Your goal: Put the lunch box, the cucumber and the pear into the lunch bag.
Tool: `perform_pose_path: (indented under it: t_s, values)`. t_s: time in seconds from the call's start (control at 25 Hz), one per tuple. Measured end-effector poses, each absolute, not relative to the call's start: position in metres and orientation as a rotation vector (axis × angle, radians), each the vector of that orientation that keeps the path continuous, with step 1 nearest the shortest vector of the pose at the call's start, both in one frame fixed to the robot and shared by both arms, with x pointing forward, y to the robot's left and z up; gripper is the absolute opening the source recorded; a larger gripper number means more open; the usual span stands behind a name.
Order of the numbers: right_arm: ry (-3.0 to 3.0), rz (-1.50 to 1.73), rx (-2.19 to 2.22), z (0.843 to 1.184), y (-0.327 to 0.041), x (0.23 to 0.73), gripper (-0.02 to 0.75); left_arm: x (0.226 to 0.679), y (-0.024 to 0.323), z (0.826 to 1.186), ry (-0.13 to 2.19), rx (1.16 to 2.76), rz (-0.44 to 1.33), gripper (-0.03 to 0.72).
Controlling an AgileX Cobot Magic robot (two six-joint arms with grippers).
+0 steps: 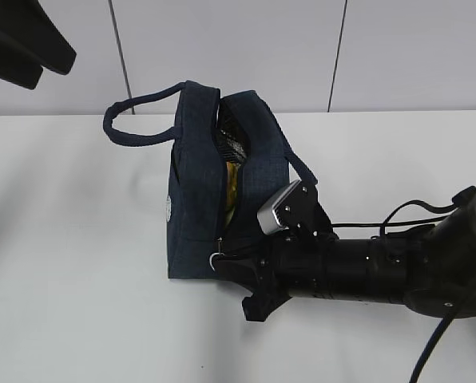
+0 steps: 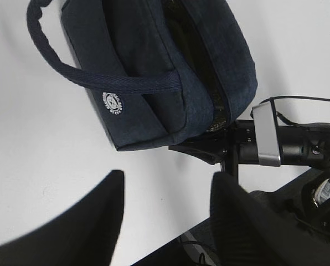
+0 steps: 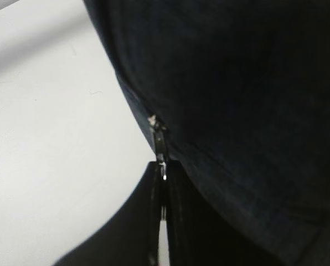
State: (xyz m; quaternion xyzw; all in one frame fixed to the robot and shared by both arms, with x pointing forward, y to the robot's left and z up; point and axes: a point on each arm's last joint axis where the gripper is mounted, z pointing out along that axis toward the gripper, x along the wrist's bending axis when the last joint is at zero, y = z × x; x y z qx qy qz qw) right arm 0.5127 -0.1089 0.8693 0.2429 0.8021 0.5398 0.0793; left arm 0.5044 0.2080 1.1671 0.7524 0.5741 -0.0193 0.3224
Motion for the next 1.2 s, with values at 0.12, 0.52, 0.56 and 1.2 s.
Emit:
perform_pose_path:
  t_s: [0.12,0.52,0.56,1.2]
  values:
    - [2.406,1.615,0.718,0.869,-0.109,0.512,-0.016,0.504,0.208,1.167,1.507,1.975,-0.051,0.361]
    - [2.395,1.623,0.693,0.879,-0.111,0.507,-0.016,0.504,0.208,1.167,1.507,1.975,-0.051,0.361]
    - [2.393,1.624,0.691,0.880,-0.111,0.507,-0.016,0.504,0.208,1.167,1.507,1.975,-0.051,0.361]
    - [2.425,1.595,0.594,0.890,-0.112,0.501,-0.016,0.504,0.208,1.167,1.504,1.980,-0.047,0.361]
